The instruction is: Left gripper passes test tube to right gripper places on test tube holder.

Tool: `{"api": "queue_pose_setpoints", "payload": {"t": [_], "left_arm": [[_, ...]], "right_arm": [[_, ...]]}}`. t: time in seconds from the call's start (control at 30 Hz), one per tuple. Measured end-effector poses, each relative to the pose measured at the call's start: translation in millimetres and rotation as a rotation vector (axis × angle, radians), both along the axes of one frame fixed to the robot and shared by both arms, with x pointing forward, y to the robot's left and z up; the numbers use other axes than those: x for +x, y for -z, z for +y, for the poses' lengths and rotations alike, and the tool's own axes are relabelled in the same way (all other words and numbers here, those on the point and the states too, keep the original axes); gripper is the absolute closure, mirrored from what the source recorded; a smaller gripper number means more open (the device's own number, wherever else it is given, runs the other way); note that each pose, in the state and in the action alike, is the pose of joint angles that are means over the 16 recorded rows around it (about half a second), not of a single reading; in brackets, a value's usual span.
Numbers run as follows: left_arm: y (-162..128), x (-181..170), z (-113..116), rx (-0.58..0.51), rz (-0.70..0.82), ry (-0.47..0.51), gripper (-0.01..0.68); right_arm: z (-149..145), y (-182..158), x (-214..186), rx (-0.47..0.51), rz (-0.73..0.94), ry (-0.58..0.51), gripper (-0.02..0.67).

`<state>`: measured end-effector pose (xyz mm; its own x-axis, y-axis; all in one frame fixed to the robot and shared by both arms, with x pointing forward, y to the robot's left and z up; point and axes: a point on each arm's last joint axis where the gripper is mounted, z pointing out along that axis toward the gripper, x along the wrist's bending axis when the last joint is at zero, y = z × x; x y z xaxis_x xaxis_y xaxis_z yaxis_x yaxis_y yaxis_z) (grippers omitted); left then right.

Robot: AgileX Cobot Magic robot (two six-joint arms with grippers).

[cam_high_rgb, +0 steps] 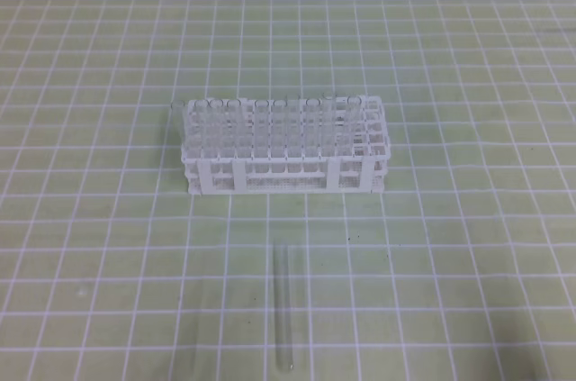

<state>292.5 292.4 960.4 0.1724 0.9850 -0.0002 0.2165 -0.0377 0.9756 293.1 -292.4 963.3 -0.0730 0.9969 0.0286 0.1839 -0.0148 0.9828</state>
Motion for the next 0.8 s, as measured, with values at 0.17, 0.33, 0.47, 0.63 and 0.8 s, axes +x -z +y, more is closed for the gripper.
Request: {"api": "queue_pose_setpoints", "payload": {"t": [0.17, 0.33, 0.47, 0.63, 0.8], "left_arm": [[0.2, -0.1, 0.0, -0.001, -0.004, 0.000, 0.673], [0.8, -0.3, 0.0, -0.001, -0.009, 0.000, 0.673], [1.3, -0.6, 0.1, -0.003, -0.018, 0.000, 0.673], [0.1, -0.5, -0.5, -0.033, -0.041, 0.001, 0.673], [-4.5, 0.0, -1.9, -0.139, -0.073, 0.000, 0.673]], "right_arm": [[0.0, 0.0, 0.0, 0.000, 0.000, 0.000, 0.651], [0.0, 0.0, 0.1, 0.000, 0.001, 0.000, 0.651], [0.0, 0.1, 0.1, 0.000, 0.001, 0.000, 0.651], [0.1, -1.0, 0.3, 0.014, -0.010, 0.001, 0.651], [0.9, -4.6, 0.8, 0.086, -0.043, 0.004, 0.651]]}}
